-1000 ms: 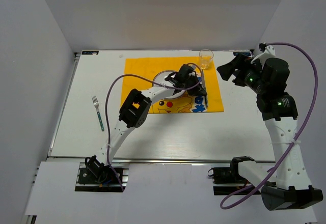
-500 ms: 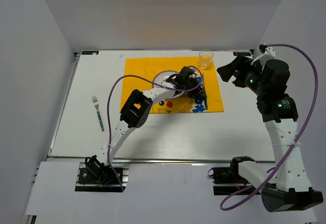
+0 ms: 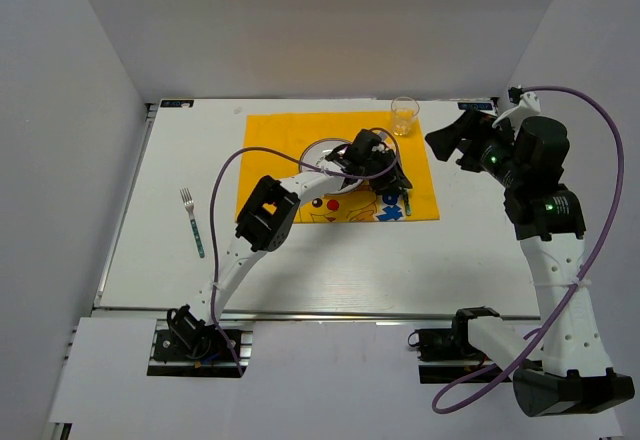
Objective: Set the dinner table for one person
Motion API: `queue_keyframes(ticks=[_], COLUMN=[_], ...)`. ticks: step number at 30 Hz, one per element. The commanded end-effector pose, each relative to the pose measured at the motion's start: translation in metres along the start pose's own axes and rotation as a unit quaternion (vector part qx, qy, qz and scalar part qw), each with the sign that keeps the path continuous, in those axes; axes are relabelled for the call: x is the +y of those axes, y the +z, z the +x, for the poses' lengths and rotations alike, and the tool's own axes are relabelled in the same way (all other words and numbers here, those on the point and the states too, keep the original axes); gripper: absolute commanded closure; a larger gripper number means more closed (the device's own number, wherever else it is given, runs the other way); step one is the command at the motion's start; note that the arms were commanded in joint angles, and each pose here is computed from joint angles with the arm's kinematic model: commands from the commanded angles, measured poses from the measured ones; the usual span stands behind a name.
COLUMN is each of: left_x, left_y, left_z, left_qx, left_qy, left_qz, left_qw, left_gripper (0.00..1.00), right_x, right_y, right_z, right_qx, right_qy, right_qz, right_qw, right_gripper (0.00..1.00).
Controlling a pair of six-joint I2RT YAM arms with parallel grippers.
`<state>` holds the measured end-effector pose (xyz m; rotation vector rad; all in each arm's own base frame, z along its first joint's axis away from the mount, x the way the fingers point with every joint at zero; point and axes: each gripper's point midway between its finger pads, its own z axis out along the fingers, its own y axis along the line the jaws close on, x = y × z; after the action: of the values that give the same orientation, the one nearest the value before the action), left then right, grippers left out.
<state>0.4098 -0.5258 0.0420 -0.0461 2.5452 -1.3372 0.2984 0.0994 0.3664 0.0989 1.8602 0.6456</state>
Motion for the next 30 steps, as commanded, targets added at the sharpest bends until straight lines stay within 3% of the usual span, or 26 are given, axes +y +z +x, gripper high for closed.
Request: queue_keyframes(ticks=[1,6,7,8,13,15,16,19,20,23,28,29,30], left_x=[-0.039,-0.075,-0.082,-0.087,-0.125,-0.110,-0.111,-0.063,-0.030,0.064,0.190,0.192,0.220], left_y=[-0.019,-0.046,-0.052,-0.059,-0.120,-0.142,-0.164,-0.215,-0.246,-0.323,-0.457,-0.482,-0.490], left_z=[-0.012,-0.015,-0.017,-0.018,-0.036,-0.048,-0.063,-0.087,-0.093,-0.104,-0.099,-0.095,-0.072], left_qx=[-0.019,-0.030,-0.036,-0.038,-0.084,-0.096,-0.128,-0.162,-0.184,-0.206,-0.228,-0.253,-0.238], left_qy=[0.024,0.046,0.052,0.060,0.112,0.121,0.130,0.125,0.108,0.042,-0.095,-0.101,-0.120], left_qz=[0.026,0.038,0.041,0.040,0.027,-0.015,-0.037,-0.159,-0.243,-0.391,-0.486,-0.488,-0.513], left_qw=[0.999,0.998,0.997,0.997,0.990,0.988,0.983,0.966,0.946,0.896,0.838,0.829,0.816], left_gripper=[0.46,0.35,0.25,0.02,0.02,0.02,0.02,0.02,0.02,0.02,0.02,0.02,0.02], right_x=[0.011,0.016,0.017,0.017,0.024,0.025,0.024,0.019,0.020,0.013,0.003,0.003,0.004], right_y=[-0.007,-0.009,-0.009,-0.010,-0.022,-0.025,-0.022,-0.013,-0.011,-0.004,0.000,0.001,0.003], right_z=[-0.014,-0.021,-0.023,-0.026,-0.049,-0.053,-0.053,-0.043,-0.039,-0.027,-0.020,-0.018,-0.016], right_qx=[-0.025,-0.032,-0.034,-0.038,-0.070,-0.078,-0.075,-0.061,-0.055,-0.044,-0.034,-0.032,-0.030], right_qy=[-0.012,-0.014,-0.014,-0.015,-0.021,-0.022,-0.021,-0.013,-0.011,-0.007,-0.014,-0.014,-0.011], right_qz=[-0.020,-0.026,-0.026,-0.024,-0.016,-0.016,-0.015,-0.015,-0.020,-0.017,0.000,-0.003,-0.008], right_qw=[0.999,0.999,0.999,0.999,0.997,0.997,0.997,0.998,0.998,0.999,0.999,0.999,0.999], right_gripper=[0.11,0.11,0.11,0.11,0.11,0.11,0.11,0.11,0.11,0.11,0.11,0.11,0.11])
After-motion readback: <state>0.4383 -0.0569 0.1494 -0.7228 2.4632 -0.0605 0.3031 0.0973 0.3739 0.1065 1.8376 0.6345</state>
